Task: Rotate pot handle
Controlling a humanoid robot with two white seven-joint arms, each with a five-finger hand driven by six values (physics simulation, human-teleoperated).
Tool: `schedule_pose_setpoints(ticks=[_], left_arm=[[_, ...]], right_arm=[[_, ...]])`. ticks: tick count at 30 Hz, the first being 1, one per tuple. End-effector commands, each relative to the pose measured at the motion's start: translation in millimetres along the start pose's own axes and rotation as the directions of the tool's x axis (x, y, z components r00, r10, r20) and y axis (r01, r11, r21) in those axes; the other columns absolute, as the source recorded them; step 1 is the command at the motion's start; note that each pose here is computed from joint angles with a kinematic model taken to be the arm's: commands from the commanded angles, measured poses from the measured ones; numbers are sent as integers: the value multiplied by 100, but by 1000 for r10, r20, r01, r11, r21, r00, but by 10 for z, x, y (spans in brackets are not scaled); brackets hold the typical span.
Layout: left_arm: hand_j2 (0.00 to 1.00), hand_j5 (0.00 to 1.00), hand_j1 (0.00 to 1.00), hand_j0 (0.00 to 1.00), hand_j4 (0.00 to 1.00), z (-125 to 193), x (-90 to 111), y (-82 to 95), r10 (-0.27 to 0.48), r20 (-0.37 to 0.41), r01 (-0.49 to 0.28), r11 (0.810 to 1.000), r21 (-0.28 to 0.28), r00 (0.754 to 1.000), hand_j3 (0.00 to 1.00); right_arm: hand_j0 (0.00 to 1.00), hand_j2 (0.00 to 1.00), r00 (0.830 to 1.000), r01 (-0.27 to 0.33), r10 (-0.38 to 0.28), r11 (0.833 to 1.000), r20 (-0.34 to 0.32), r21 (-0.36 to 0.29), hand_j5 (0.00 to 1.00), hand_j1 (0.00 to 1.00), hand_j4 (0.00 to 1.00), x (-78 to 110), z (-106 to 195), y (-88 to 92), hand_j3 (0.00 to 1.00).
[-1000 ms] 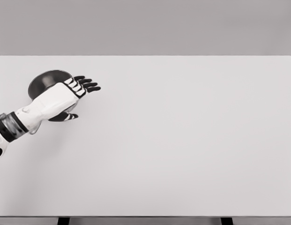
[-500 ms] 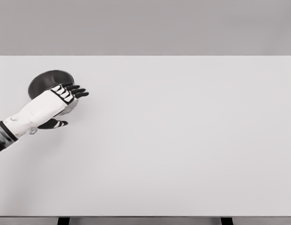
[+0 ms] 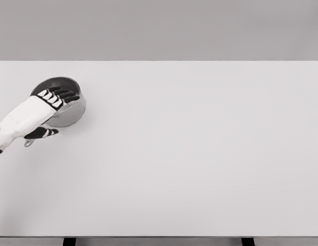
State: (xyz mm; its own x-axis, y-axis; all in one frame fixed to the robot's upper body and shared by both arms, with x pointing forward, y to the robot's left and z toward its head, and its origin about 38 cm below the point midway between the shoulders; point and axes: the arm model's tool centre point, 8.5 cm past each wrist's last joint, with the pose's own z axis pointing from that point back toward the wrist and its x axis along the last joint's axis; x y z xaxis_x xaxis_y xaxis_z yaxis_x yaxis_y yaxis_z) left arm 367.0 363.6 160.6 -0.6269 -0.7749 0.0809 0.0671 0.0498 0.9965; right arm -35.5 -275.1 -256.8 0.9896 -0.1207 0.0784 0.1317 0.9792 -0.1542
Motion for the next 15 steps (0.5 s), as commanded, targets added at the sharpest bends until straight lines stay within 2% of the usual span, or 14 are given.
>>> schedule_pose_setpoints(ticks=[1,7,11,15], left_arm=[[100,100,100,100,100,39,-56,42,-5,-14,5,1000,5,1000,100],[100,100,100,100,100,124,-191,22,-2,-55,2,1000,-7,998,100],[100,100,100,100,100,260,-389,53,-8,-118,7,1000,-14,993,100],[100,100,100,100,100,305,-449,53,-11,-137,8,1000,-21,991,100]], right_arm=[[100,100,1000,1,-1,1000,0,0,100,100,100,0,0,0,100],[100,100,1000,0,0,1000,-1,0,100,100,100,-5,1,0,100],[100,100,1000,1,-1,1000,0,0,100,100,100,0,0,0,100],[100,100,1000,1,-1,1000,0,0,100,100,100,0,0,0,100]])
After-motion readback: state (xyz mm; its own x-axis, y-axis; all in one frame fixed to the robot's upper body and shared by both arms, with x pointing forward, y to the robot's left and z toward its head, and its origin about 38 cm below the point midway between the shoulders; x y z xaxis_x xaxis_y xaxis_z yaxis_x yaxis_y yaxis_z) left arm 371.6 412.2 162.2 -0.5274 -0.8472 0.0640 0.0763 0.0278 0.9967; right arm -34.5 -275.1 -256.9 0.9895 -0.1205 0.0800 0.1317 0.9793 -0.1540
